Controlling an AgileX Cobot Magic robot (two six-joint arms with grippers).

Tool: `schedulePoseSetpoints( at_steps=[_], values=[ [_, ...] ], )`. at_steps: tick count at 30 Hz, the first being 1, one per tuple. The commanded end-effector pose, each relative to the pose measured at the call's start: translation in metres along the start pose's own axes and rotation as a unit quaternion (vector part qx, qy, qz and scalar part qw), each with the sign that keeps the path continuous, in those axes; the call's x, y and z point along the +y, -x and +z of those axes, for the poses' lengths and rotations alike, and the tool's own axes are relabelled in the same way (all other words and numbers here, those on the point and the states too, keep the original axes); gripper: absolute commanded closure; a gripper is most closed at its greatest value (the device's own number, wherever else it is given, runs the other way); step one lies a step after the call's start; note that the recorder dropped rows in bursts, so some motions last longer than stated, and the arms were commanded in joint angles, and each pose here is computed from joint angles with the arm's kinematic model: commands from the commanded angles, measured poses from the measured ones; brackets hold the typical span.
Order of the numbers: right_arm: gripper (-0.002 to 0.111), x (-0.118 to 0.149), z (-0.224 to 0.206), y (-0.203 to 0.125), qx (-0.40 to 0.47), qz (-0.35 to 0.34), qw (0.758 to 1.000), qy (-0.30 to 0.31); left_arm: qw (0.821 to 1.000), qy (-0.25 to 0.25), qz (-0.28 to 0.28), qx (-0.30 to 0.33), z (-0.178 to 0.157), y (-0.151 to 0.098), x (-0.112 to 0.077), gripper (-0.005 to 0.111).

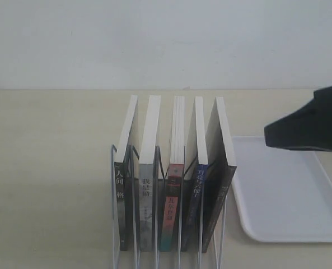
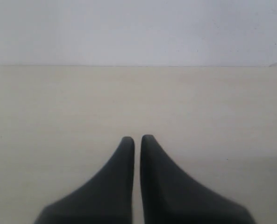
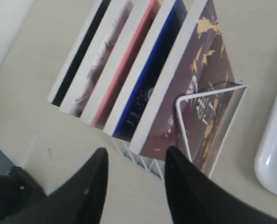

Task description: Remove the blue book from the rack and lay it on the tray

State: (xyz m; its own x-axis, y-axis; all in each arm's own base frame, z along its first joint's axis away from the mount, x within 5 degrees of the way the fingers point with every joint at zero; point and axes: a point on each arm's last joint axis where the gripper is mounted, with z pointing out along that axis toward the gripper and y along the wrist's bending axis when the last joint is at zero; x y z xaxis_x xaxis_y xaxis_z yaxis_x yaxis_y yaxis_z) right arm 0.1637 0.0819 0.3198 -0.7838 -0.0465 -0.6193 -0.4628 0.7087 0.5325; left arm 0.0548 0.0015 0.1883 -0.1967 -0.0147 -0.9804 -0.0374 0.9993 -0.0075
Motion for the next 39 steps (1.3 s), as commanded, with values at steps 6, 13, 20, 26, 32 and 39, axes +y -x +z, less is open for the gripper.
schedulePoseSetpoints(
  at_steps=[6, 13, 20, 26, 32, 39],
  values=[
    [0.064, 0.042, 0.016, 0.032, 0.042, -0.056, 0.994, 0.086, 1.000, 0.000, -0.001, -0.004, 0.000, 0.000, 0.000, 0.103],
    [0.064, 0.064, 0.025, 0.028, 0.085, -0.132, 0.988, 0.007, 1.000, 0.000, -0.001, -0.004, 0.000, 0.000, 0.000, 0.103],
    [0.064, 0.041, 0.028, 0.038, 0.036, -0.039, 0.989, -0.141, 1.000, 0.000, -0.001, -0.005, 0.000, 0.000, 0.000, 0.103],
    [0.064, 0.039, 0.065, 0.033, 0.090, -0.030, 0.987, -0.133, 1.000, 0.000, -0.001, -0.005, 0.000, 0.000, 0.000, 0.103],
    [0.064, 0.029, 0.082, 0.035, 0.097, -0.023, 0.981, -0.166, 1.000, 0.000, -0.001, -0.005, 0.000, 0.000, 0.000, 0.103],
    [0.064, 0.028, 0.084, 0.036, 0.095, -0.020, 0.981, -0.167, 1.000, 0.000, -0.001, -0.005, 0.000, 0.000, 0.000, 0.103]
  ],
)
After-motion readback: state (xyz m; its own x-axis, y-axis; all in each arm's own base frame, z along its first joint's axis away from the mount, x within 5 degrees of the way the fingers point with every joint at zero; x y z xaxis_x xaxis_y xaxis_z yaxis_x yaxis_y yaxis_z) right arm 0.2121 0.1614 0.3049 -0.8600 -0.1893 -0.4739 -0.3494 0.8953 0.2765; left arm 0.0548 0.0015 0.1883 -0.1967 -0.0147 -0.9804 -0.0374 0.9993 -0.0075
